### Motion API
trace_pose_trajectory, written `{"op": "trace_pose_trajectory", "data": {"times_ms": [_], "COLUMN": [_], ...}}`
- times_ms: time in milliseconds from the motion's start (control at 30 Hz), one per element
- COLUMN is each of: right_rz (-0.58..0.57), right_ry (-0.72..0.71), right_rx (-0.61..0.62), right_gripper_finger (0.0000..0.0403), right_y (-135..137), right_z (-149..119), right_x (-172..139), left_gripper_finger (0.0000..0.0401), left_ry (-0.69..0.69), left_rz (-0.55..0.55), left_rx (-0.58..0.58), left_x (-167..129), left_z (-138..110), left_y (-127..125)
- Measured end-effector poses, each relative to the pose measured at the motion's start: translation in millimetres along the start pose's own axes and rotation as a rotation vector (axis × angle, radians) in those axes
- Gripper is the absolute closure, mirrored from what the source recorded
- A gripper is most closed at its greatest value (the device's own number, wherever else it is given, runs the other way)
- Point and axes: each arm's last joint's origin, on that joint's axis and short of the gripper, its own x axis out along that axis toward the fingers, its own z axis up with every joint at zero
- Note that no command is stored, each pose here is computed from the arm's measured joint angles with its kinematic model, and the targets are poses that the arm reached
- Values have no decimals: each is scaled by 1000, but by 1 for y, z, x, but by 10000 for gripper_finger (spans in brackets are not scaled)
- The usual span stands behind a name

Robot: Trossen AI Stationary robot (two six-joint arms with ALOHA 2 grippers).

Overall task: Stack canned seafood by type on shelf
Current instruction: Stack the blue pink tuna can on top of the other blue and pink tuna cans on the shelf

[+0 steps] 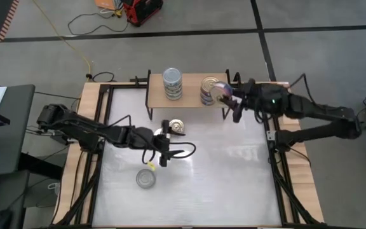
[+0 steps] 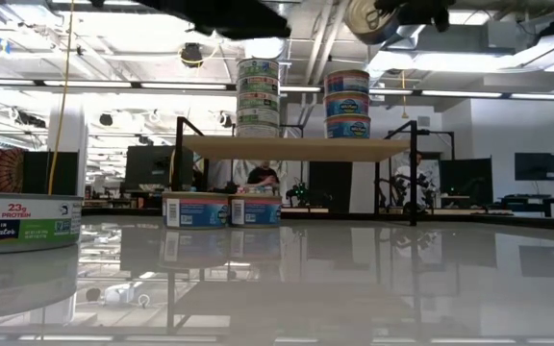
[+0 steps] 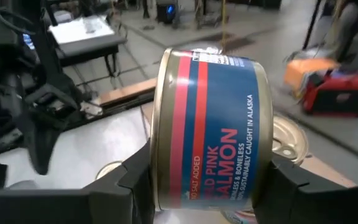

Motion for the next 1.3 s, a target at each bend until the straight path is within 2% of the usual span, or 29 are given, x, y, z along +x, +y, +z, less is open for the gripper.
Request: {"op": "trace_pose_trajectory", "data": {"times_ms": [267,533,733,833,967,1100,1300], "right_rz": [75,187,353,436,391,412,553], "right_ry": [124,250,327,364,453,520,517], "right_rx": [64,183,323,386,436,435,455], "right_gripper_finger": [183,183,182,182,182,182,182], "right_y": [-30,-65,-94,-110,-132,-146,-156], "right_z": [27,43,47,50,53,55,52], "right_x": [16,40,62,72,77,77,93], "left_gripper_finger": [108,108,108,108,108,108,108], "left_ry": [44,39,44,68,95,108,117], "left_rz": [95,66,68,128,208,199,197], "left_rx": [-30,-28,-6,44,136,182,208], "left_x": [-10,-12,-12,-13,-17,-18,-18], "left_z": [0,2,2,2,4,4,3], "left_y": [-25,-33,-33,-33,-35,-37,-37]}}
